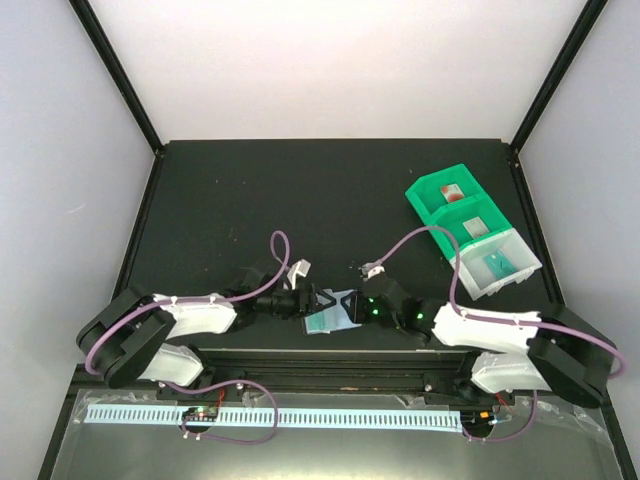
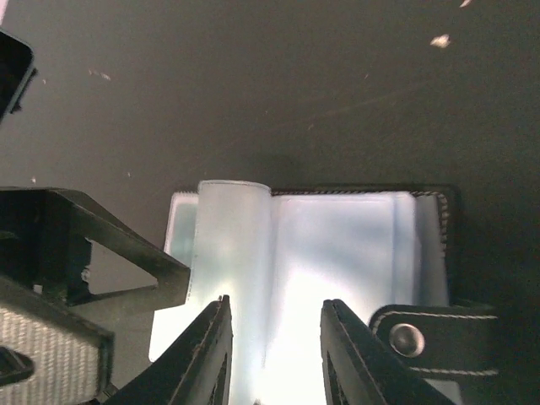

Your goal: Take the credit cards out of the card holder

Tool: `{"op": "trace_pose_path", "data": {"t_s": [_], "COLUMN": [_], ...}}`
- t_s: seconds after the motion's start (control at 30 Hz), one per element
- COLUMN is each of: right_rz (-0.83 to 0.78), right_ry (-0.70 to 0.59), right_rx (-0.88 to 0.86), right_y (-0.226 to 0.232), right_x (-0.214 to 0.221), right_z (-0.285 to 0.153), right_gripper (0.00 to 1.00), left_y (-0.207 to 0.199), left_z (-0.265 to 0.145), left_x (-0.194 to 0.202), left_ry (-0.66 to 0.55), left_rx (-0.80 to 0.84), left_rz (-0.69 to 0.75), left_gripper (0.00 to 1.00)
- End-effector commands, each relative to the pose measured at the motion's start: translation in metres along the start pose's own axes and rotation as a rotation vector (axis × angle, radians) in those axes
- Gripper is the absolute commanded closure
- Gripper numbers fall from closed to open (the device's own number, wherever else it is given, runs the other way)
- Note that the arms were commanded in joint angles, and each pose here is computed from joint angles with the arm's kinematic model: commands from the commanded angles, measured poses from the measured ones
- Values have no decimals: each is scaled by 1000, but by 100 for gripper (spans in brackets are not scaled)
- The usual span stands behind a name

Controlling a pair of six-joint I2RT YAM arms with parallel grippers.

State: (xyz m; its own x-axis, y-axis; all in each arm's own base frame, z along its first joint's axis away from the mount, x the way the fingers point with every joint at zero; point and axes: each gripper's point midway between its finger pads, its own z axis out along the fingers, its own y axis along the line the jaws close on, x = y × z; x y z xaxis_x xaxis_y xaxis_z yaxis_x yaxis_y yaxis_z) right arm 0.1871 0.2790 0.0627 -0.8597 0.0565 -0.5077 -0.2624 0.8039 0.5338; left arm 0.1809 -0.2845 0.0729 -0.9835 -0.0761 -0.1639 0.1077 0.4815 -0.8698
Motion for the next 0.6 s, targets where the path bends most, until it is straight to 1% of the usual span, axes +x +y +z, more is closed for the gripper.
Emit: {"op": "trace_pose_path", "data": {"t_s": [0.0, 0.07, 0.17, 0.33, 0.43, 0.57], "right_rz": [13, 18, 18, 6, -17, -53], "right_ry": [-99, -122, -146, -163, -152, -94], "right_rx": [86, 85, 58, 11, -31, -99], "right_y": [-20, -22, -19, -9, 2, 20], "right_x": [-14, -17, -20, -25, -26, -20], "right_z": [-22, -31, -41, -48, -47, -40], "right_gripper": [68, 68, 67, 66, 66, 66], "left_y": [-41, -44, -40, -36, -34, -20], "left_z": [9, 12, 14, 11, 7, -6], "left_x": [-17, -19, -21, -23, -26, -30], "left_ry": [-29, -29, -34, -59, -71, -115], "left_rx": [88, 89, 65, 48, 24, -36], "left_rz": [71, 83, 83, 80, 82, 73], "left_gripper": [33, 33, 34, 34, 34, 33]}}
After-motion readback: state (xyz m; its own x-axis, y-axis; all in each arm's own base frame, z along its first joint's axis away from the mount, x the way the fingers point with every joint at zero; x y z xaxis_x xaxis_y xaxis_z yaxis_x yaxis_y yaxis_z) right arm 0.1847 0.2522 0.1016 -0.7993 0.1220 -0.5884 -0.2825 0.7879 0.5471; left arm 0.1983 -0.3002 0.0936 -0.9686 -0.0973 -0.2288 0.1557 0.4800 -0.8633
